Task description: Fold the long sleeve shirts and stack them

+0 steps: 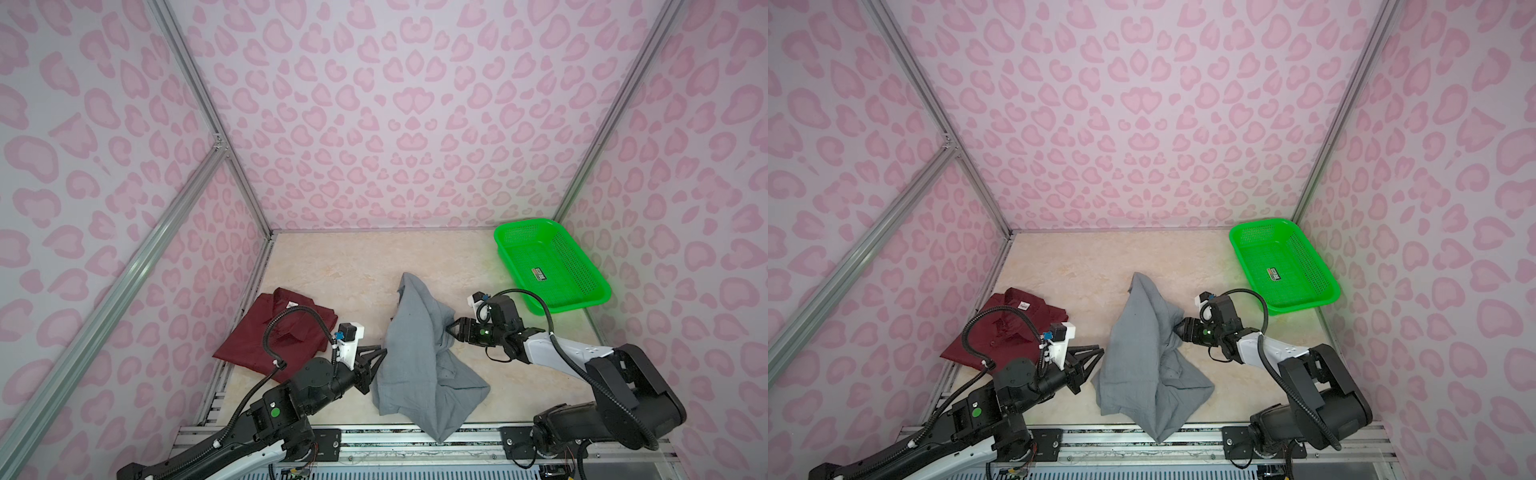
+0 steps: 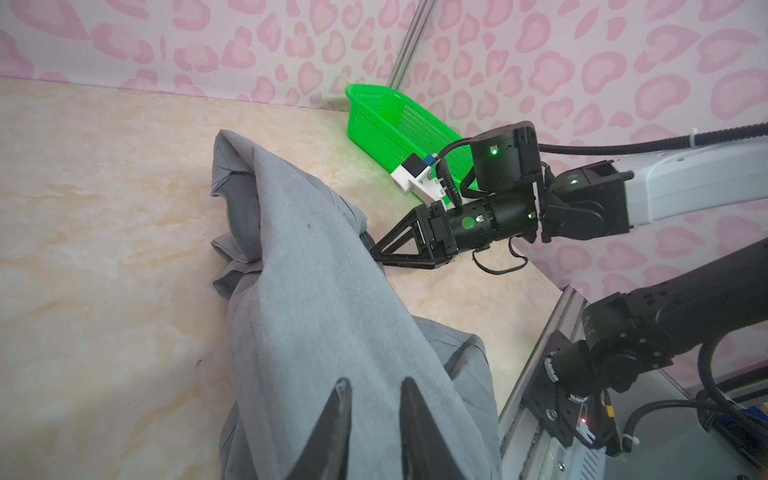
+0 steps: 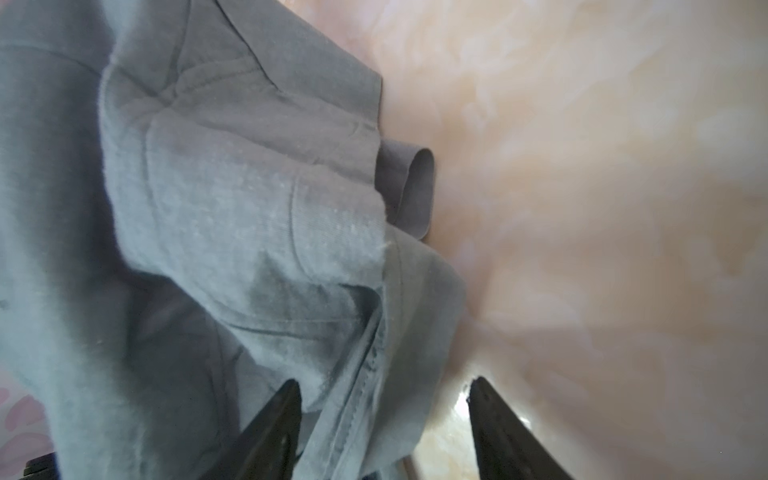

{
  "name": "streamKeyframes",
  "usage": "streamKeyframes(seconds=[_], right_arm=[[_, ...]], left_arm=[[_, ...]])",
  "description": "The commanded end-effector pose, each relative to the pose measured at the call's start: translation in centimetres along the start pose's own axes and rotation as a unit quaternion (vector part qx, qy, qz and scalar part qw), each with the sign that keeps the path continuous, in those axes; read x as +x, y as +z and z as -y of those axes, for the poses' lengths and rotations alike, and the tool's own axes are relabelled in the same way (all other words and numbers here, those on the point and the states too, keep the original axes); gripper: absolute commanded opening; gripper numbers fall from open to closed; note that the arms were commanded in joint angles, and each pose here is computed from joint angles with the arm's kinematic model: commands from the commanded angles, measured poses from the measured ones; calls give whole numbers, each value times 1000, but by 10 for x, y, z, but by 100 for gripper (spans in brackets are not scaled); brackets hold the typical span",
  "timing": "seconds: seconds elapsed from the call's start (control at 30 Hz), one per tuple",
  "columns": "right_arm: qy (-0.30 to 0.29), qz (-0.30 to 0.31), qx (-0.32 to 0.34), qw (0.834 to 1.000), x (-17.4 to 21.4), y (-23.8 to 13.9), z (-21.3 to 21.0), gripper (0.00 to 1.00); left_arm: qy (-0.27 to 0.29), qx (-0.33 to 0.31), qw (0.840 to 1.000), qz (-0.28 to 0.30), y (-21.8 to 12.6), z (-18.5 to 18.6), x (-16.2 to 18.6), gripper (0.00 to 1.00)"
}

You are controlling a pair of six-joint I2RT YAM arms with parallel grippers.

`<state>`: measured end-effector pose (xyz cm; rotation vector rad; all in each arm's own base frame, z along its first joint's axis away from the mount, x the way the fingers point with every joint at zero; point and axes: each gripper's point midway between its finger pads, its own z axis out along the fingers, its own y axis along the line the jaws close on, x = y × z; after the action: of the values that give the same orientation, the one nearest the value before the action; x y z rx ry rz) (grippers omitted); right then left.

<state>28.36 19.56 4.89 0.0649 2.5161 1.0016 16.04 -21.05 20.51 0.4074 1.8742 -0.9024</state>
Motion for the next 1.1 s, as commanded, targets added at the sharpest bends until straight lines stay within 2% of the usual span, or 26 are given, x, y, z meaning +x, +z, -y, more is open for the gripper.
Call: streamKeyframes(seconds=[0.0, 0.13, 0.3, 0.37, 0.47, 0.57, 0.67, 0.8, 0.93, 1.0, 1.07], right_arm=[[-12, 21, -43, 999, -9, 11, -16, 62], [3, 8, -37, 999, -3, 29, -4, 58], [-23, 16, -35, 999, -13, 29, -20, 23], [-56, 30, -11, 998, -24, 16, -31, 12], [-141, 60, 29, 988, -47, -24, -67, 0], [-199, 89, 43, 975, -68, -69, -102, 0], [-246, 122, 26, 961, -85, -120, -145, 0], [-302, 143, -44, 941, -88, -178, -211, 0], [-345, 146, -119, 920, -78, -233, -274, 0], [-355, 164, -123, 912, -79, -260, -289, 0], [-361, 182, -94, 910, -84, -277, -285, 0]], left_arm=[[-4, -5, 1000, 7, 0, -1, -4, 24], [-3, -11, 1000, 9, 0, -3, -4, 24], [-2, -19, 1000, 7, 0, -7, -3, 24], [-3, -26, 1000, 6, 0, -10, -1, 23], [-4, -39, 999, 12, -1, -14, -3, 23], [-5, -56, 998, 19, 1, -21, -3, 24], [-7, -73, 997, 26, 4, -27, -2, 26], [-7, -86, 996, 38, 9, -31, -6, 31], [-3, -135, 989, 56, 10, -46, -14, 35], [-5, -172, 983, 68, 9, -59, -17, 39], [-1, -190, 980, 66, 11, -67, -14, 44]])
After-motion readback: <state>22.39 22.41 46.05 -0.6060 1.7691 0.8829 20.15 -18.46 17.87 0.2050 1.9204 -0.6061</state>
